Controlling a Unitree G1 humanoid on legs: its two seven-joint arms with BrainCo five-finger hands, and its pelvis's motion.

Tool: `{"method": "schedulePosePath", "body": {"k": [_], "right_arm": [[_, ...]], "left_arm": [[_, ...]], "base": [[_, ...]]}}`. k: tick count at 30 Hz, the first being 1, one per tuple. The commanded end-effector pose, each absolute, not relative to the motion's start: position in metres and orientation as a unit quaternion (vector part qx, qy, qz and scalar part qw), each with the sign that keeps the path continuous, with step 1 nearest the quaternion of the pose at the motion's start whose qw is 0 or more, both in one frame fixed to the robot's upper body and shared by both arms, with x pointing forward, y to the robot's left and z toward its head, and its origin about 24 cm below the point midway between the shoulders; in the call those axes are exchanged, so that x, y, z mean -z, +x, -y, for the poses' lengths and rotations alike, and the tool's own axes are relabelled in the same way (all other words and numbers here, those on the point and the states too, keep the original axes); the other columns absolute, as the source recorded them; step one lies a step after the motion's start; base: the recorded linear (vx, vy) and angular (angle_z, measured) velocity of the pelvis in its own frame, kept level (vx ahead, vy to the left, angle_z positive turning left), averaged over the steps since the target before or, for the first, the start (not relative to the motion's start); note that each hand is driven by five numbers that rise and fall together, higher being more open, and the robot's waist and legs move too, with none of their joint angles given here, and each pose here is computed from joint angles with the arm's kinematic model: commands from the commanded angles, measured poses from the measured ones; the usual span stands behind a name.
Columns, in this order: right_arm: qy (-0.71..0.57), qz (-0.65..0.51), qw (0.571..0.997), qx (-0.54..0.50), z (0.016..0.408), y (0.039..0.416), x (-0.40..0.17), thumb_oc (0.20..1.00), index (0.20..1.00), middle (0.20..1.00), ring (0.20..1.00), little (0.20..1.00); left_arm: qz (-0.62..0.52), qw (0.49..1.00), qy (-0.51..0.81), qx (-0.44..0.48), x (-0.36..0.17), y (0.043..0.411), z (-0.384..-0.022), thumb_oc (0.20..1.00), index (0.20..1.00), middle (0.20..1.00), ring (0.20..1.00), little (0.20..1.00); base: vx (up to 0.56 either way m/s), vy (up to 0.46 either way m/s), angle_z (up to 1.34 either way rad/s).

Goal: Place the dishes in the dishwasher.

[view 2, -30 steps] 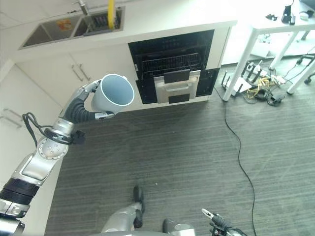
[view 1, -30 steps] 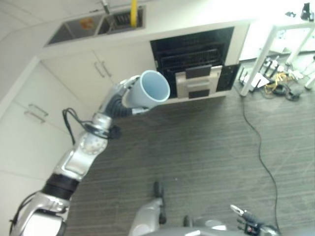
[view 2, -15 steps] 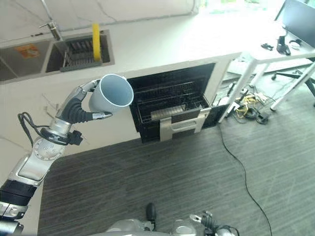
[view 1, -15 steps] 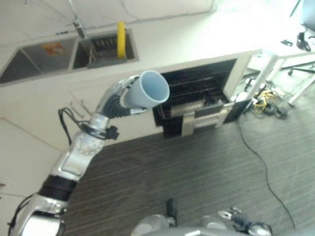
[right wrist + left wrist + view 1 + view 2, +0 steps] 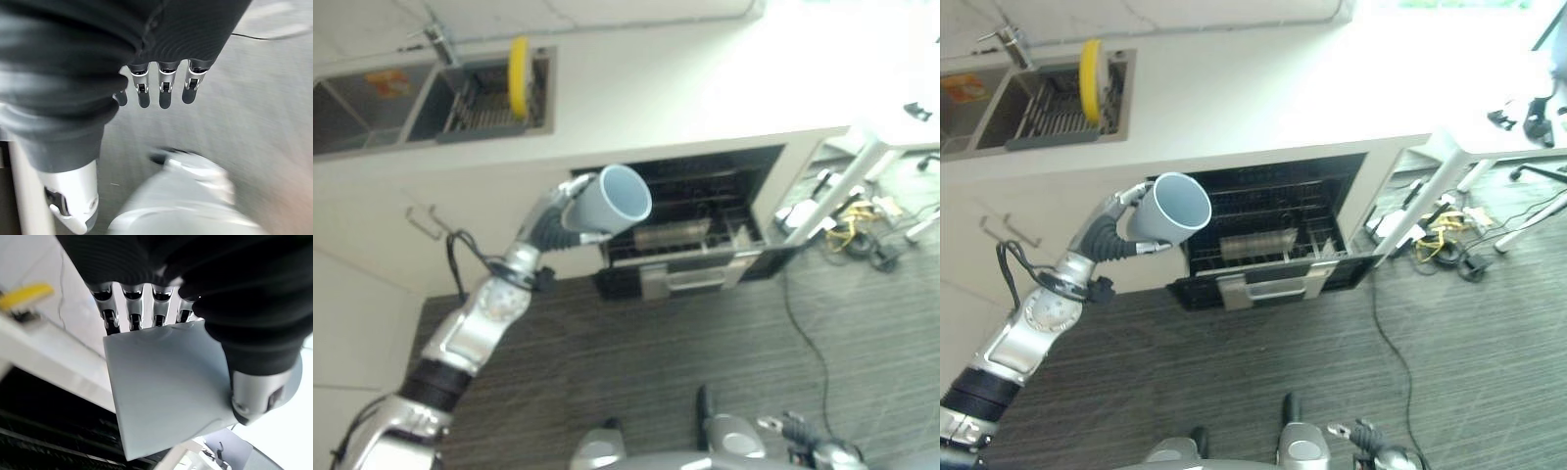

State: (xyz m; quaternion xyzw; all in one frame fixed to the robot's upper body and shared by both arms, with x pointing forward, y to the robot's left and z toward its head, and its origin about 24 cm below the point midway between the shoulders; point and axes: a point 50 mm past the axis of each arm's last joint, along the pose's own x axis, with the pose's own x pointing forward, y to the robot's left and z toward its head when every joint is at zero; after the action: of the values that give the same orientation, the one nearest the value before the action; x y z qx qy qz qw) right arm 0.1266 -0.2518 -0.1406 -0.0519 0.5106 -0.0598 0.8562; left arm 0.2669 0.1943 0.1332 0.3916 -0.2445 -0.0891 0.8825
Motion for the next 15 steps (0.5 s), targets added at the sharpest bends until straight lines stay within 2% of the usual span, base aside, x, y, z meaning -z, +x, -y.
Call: {"method": "schedulePosePath", "body": {"k": [1,4,7,12,15], "right_arm": [[-0.077,-0.543,0.831,0.087,0.274,0.104,0.143,1.0,1.0,1.0,1.0,1.0],[-0.081,-0.556,0.822,0.089,0.28,0.092,0.145,1.0,1.0,1.0,1.0,1.0],[-0.06,-0.554,0.824,0.102,0.281,0.092,0.145,1.0,1.0,1.0,1.0,1.0],[-0.039,-0.534,0.837,0.116,0.277,0.097,0.144,1.0,1.0,1.0,1.0,1.0],[-0.018,-0.531,0.835,0.141,0.275,0.094,0.145,1.0,1.0,1.0,1.0,1.0]], "left_arm": [[0.375,0.849,0.366,0.064,-0.194,0.272,-0.185,0.2,0.2,0.2,0.2,0.2],[0.379,0.849,0.362,0.063,-0.203,0.279,-0.185,0.2,0.2,0.2,0.2,0.2],[0.378,0.851,0.359,0.068,-0.203,0.281,-0.182,0.2,0.2,0.2,0.2,0.2],[0.385,0.85,0.351,0.07,-0.201,0.283,-0.174,0.2,0.2,0.2,0.2,0.2],[0.384,0.85,0.353,0.071,-0.199,0.284,-0.171,0.2,0.2,0.2,0.2,0.2]], "base": [[0.06,-0.44,0.24],[0.11,-0.205,1.15],[0.21,0.04,0.26],[0.13,0.163,0.03],[0.18,0.359,-0.05]]}}
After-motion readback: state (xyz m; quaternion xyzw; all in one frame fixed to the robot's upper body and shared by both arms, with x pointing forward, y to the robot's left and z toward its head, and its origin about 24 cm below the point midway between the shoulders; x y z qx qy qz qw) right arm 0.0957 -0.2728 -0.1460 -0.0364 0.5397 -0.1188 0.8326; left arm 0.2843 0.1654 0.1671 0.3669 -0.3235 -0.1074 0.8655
